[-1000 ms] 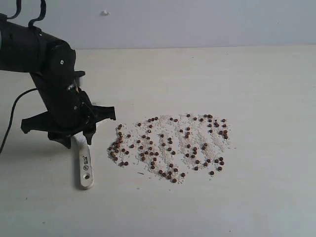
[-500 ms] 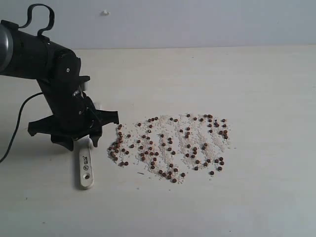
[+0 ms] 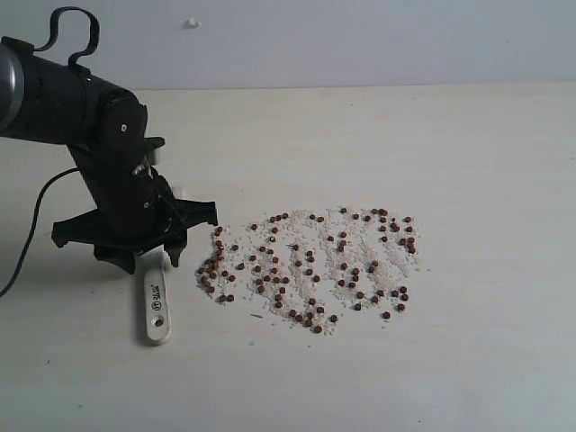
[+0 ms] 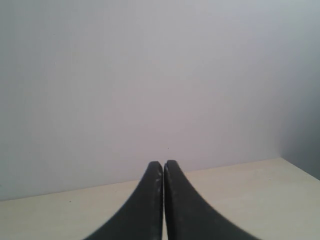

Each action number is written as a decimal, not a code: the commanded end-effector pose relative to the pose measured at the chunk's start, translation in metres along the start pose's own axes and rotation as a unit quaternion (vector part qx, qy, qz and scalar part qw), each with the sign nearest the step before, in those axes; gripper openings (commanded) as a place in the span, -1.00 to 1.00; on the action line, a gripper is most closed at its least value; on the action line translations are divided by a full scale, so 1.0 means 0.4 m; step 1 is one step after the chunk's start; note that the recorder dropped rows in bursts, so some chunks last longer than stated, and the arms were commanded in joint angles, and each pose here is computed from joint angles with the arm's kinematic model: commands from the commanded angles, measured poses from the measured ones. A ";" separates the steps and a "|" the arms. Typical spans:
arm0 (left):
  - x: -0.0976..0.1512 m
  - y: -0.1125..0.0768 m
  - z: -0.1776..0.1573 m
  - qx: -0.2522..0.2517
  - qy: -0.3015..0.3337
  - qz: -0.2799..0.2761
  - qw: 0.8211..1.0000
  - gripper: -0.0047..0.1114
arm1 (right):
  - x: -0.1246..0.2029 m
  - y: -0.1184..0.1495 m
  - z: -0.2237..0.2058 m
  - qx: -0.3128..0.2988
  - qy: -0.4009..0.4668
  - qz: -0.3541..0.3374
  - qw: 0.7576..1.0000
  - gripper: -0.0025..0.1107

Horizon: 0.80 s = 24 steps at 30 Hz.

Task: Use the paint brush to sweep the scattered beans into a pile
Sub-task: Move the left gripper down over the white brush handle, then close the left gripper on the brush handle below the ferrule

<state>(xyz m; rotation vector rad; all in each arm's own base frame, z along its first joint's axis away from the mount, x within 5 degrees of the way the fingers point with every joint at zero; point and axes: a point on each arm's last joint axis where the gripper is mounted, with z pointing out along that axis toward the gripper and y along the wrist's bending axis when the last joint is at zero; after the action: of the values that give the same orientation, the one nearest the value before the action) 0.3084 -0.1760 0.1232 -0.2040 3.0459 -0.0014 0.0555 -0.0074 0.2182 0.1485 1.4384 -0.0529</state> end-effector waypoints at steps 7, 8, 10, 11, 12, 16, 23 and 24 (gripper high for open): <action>-0.004 0.000 -0.004 0.000 0.000 0.003 1.000 -0.04 | 0.002 0.001 -0.001 -0.002 -0.004 -0.002 1.000 -0.96; -0.003 0.000 -0.004 -0.002 0.002 0.003 1.000 -0.04 | 0.002 0.001 -0.001 -0.002 -0.004 -0.002 1.000 -0.96; -0.001 0.002 -0.004 -0.005 0.006 0.003 1.000 -0.04 | 0.002 0.001 -0.001 -0.002 -0.004 -0.002 1.000 -0.96; 0.000 0.003 -0.004 -0.007 0.008 0.003 1.000 -0.04 | 0.002 0.001 -0.001 -0.002 -0.004 -0.002 1.000 -0.96; 0.000 0.003 -0.004 -0.008 0.009 0.003 1.000 -0.04 | 0.002 0.001 -0.001 -0.002 -0.004 -0.002 1.000 -0.96; 0.001 0.003 -0.004 -0.008 0.009 0.003 1.000 -0.04 | 0.002 0.001 -0.001 -0.002 -0.004 -0.002 1.000 -0.96; -0.001 0.002 -0.004 -0.005 0.005 0.005 1.000 -0.04 | 0.002 0.001 -0.001 -0.002 -0.004 -0.002 1.000 -0.96; -0.002 0.001 -0.004 -0.004 0.004 0.009 1.000 -0.04 | 0.002 0.001 -0.001 -0.002 -0.004 -0.002 1.000 -0.96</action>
<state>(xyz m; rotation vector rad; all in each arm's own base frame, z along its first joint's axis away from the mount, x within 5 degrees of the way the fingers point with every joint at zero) 0.3066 -0.1748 0.1231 -0.1943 3.0657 0.0213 0.0555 -0.0074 0.2182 0.1485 1.4384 -0.0529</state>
